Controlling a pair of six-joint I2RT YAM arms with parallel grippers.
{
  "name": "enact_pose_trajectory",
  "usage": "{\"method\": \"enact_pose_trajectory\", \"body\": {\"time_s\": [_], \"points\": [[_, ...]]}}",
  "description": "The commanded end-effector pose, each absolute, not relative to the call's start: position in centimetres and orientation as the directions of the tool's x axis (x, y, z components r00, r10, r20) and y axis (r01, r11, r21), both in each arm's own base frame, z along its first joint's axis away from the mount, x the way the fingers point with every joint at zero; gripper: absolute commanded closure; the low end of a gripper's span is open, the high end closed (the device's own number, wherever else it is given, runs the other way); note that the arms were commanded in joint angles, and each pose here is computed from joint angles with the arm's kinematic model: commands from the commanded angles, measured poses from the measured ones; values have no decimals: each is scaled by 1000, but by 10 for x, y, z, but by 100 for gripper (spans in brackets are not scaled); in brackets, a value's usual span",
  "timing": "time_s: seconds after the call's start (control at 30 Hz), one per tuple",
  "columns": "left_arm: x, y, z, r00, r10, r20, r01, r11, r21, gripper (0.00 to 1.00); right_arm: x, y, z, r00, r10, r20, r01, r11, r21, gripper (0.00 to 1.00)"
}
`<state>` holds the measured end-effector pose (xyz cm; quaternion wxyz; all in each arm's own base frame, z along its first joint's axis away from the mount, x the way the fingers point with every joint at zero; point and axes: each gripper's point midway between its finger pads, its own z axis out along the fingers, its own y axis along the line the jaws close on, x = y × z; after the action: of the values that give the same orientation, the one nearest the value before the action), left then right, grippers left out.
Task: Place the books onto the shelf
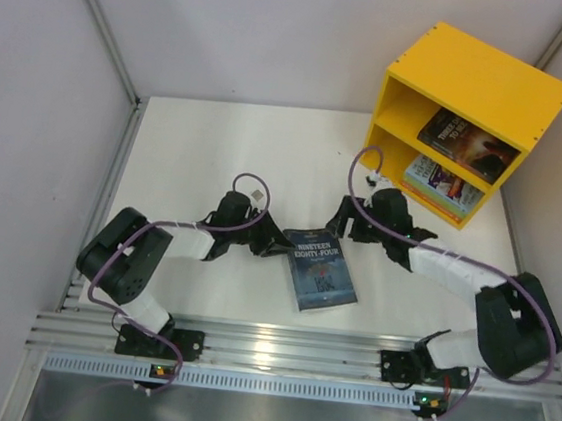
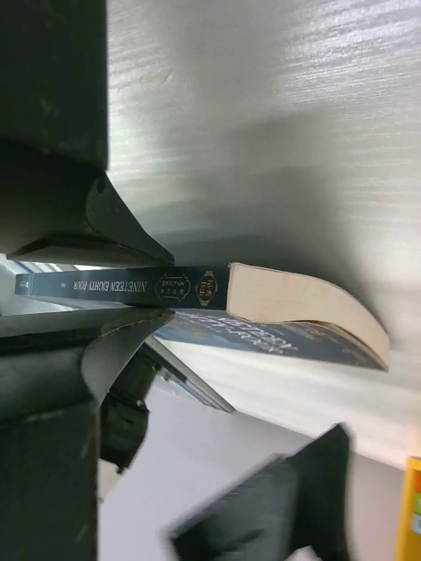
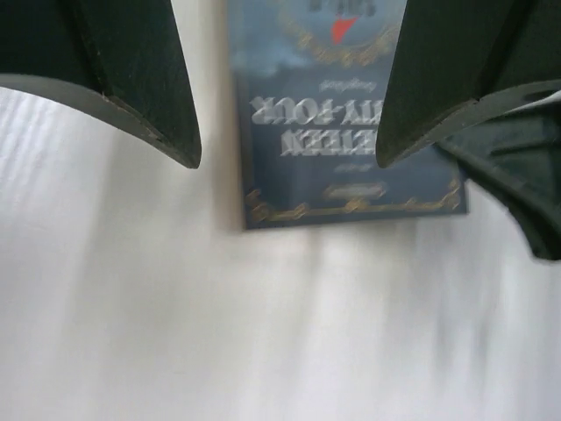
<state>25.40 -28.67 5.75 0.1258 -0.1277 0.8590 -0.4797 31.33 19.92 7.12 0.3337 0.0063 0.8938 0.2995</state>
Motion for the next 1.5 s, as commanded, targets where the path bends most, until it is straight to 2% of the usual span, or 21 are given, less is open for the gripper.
{"method": "enact_pose_trajectory", "body": {"time_s": [0.0, 0.07, 0.13, 0.27, 0.33, 0.37, 0.47, 0.63, 0.83, 0.93, 1.0, 1.03, 1.07, 1.13, 1.23, 1.27, 1.33, 1.37, 1.47], "points": [[286, -296, 118, -877, -473, -84, -120, 385, -915, 100, 300, 186, 106, -638, -9, -770, -185, 973, 141, 20], [291, -296, 128, -862, -504, -57, -153, 366, -918, 100, 281, 217, 121, -582, -88, -808, -284, 954, 100, 24], [294, -295, 131, -856, -514, -56, -185, 405, -895, 100, 274, 222, 134, -529, -132, -838, -292, 956, 34, 26], [304, -285, 141, -824, -552, -123, -190, 476, -859, 100, 246, 253, 149, -422, -272, -865, -369, 923, -110, 27], [305, -283, 143, -815, -565, -128, -199, 482, -853, 100, 232, 271, 148, -369, -394, -842, -415, 880, -230, 27], [306, -283, 143, -814, -567, -128, -202, 482, -852, 100, 233, 269, 150, -340, -445, -829, -385, 870, -309, 26], [305, -283, 139, -813, -573, -104, -226, 476, -850, 100, 229, 284, 127, -298, -641, -707, -388, 758, -524, 25], [303, -285, 137, -817, -569, -94, -233, 475, -848, 100, 237, 294, 115, -277, -737, -617, -333, 676, -658, 28], [303, -283, 138, -814, -572, -100, -247, 496, -832, 100, 250, 300, 103, -254, -826, -504, -281, 562, -778, 35], [302, -282, 137, -819, -563, -107, -241, 508, -827, 100, 252, 303, 104, -241, -832, -500, -273, 553, -788, 43], [300, -283, 138, -822, -559, -106, -236, 504, -831, 100, 255, 303, 107, -220, -857, -465, -271, 512, -815, 54], [299, -283, 141, -824, -556, -105, -229, 498, -836, 100, 258, 304, 107, -213, -857, -469, -266, 513, -816, 64], [298, -283, 142, -825, -556, -106, -226, 495, -839, 100, 259, 304, 106, -201, -880, -431, -273, 472, -838, 82], [296, -284, 149, -832, -544, -109, -210, 490, -846, 100, 263, 301, 110, -194, -898, -394, -251, 434, -865, 100], [290, -283, 162, -843, -523, -125, -183, 497, -848, 100, 269, 292, 126, -188, -927, -324, -218, 361, -907, 100], [294, -281, 171, -835, -530, -147, -168, 501, -849, 93, 270, 291, 136, -172, -935, -310, -231, 344, -910, 100], [295, -275, 189, -823, -528, -209, -123, 525, -842, 73, 272, 287, 147, -158, -941, -300, -249, 332, -910, 100], [299, -269, 198, -806, -542, -237, -129, 553, -823, 54, 273, 285, 158, -141, -945, -296, -257, 324, -910, 100], [308, -248, 228, -752, -558, -351, -106, 628, -771, 41, 277, 274, 185, -131, -945, -301, -241, 325, -914, 100]]}}
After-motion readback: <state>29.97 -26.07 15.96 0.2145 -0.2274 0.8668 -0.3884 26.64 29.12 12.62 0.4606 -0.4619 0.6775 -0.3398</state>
